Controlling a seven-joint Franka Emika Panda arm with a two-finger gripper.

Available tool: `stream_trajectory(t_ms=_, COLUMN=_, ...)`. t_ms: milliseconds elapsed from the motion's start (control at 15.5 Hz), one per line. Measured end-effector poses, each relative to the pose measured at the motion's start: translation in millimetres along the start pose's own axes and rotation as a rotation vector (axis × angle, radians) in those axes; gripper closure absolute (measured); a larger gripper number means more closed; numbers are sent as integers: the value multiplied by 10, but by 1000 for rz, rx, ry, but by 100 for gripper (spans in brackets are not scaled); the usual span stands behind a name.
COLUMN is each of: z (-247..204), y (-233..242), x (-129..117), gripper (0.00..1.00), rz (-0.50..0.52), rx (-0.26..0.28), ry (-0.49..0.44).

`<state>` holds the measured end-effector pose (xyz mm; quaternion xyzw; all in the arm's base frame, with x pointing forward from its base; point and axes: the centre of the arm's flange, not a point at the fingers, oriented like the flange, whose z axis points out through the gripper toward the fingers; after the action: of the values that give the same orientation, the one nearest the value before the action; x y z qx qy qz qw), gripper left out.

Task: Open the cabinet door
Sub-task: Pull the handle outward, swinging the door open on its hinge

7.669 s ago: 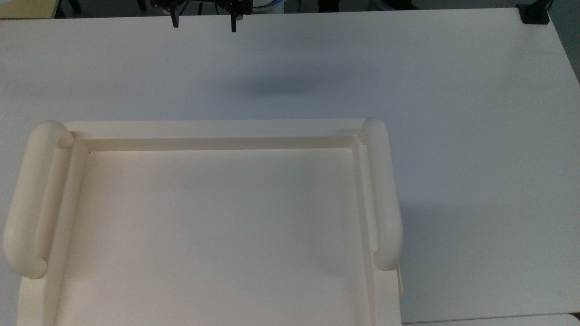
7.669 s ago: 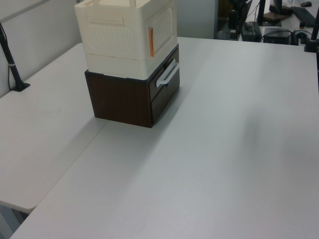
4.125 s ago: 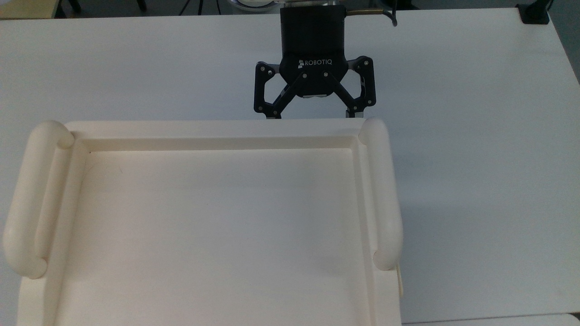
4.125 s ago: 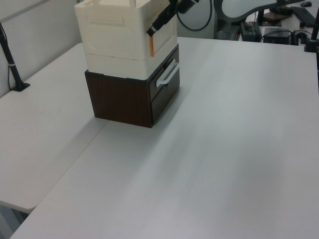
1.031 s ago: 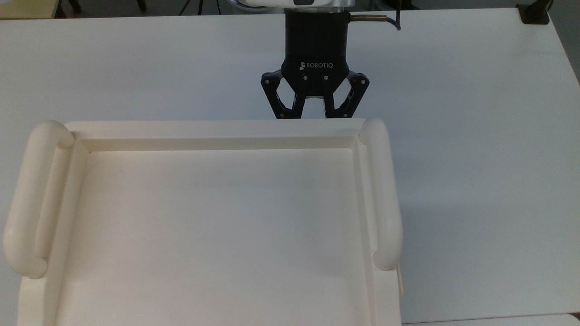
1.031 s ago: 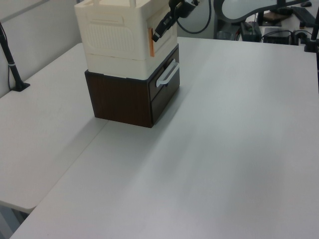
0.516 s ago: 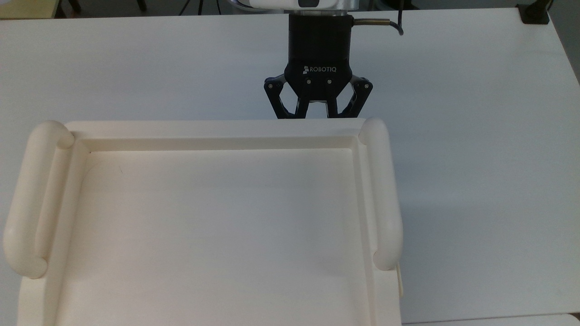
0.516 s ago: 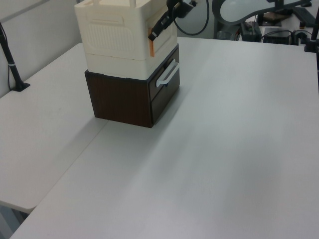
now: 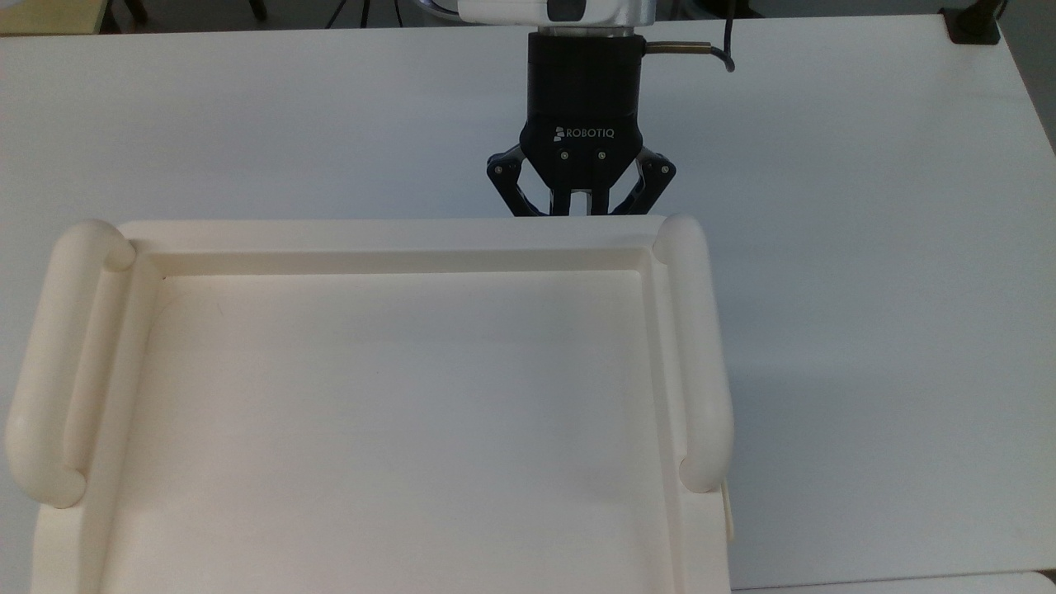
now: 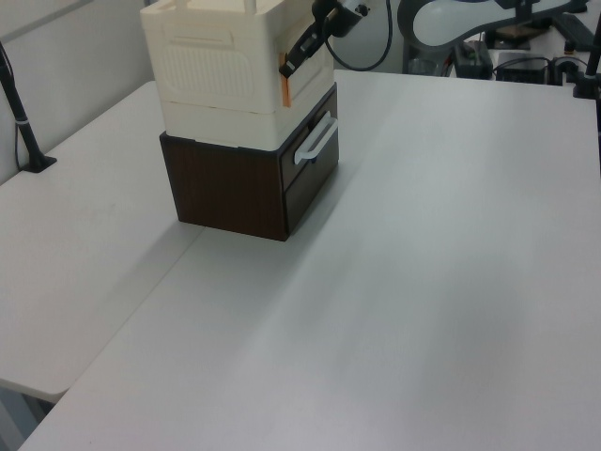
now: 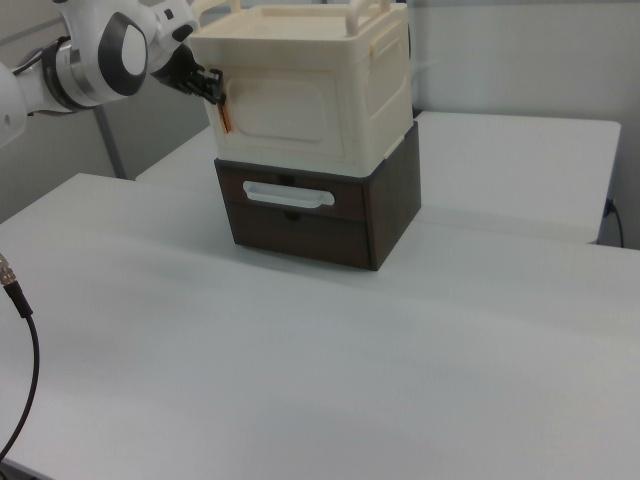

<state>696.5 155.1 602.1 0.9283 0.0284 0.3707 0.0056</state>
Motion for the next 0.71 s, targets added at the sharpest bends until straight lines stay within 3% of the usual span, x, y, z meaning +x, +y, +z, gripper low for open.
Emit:
stream_trajectory(t_ms=451, z=-7, y=-2, x=-1, gripper=86, rz=2, rx=-1, ry=-6)
stream_trajectory(t_ms=709, z=-202, y=-17, x=-25, gripper=86, rz=5, rx=-30, ry=-119)
